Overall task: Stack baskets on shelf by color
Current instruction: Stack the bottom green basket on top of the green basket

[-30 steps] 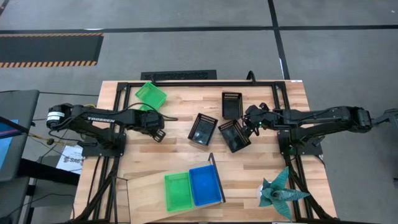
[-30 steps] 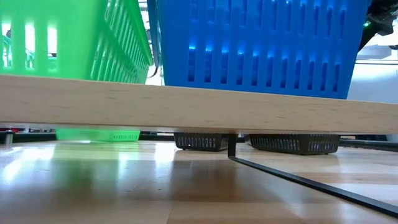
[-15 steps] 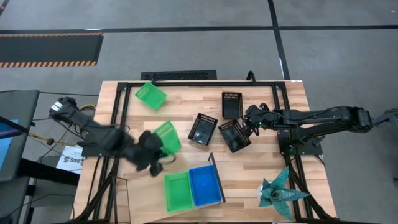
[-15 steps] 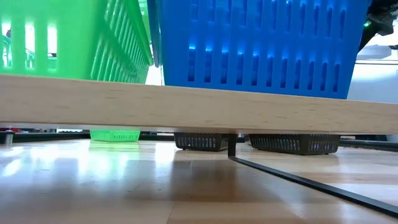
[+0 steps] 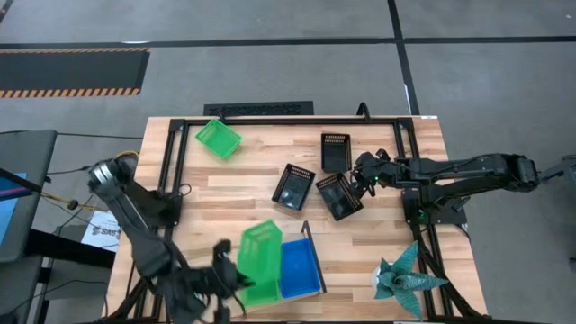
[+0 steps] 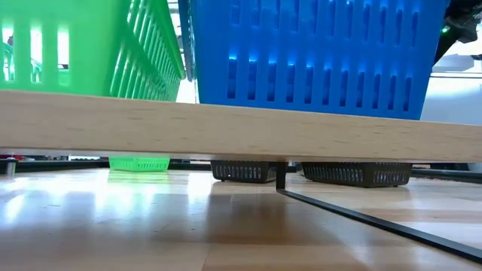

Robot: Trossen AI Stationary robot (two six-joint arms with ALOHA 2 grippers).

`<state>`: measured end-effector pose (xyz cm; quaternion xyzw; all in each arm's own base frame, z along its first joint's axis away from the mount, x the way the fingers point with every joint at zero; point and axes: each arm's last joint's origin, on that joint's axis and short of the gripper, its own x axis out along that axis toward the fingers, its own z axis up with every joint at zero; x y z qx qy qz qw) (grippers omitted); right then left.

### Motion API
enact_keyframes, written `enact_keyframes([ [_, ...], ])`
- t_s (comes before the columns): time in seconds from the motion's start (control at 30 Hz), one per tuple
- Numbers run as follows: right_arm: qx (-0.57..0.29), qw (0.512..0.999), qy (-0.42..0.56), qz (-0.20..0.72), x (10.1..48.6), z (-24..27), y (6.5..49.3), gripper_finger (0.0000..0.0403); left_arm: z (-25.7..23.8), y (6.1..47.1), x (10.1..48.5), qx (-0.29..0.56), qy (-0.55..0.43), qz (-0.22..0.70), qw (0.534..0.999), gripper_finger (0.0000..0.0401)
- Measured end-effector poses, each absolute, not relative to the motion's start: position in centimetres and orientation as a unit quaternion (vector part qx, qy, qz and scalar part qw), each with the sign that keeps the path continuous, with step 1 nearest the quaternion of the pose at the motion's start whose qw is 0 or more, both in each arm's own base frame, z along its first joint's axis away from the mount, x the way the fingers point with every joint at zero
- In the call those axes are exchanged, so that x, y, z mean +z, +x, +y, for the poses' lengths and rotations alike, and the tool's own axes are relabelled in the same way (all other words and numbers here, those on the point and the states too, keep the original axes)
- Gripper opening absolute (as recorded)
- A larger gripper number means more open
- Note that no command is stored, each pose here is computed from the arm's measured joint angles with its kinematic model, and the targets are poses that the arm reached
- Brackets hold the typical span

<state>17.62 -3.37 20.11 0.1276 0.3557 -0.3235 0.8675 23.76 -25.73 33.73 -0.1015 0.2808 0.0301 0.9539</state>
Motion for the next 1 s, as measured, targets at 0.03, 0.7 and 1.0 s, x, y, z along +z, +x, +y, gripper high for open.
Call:
enact_keyframes([
  [0.03, -0.323, 0.867, 0.128, 0.356, 20.1, -3.4, 17.6, 0.0118, -26.5, 24.4, 33.7, 0.032, -0.085, 0.291, 0.952, 0.0000],
  [0.7, -0.323, 0.865, 0.127, 0.363, 20.0, -3.3, 17.5, 0.0118, -32.8, 28.7, 29.7, 0.136, -0.050, 0.522, 0.841, 0.0000],
  [1.0, -0.325, 0.861, 0.129, 0.368, 19.9, -3.3, 17.4, 0.0118, -32.5, 28.9, 29.7, 0.141, -0.054, 0.520, 0.841, 0.0000],
])
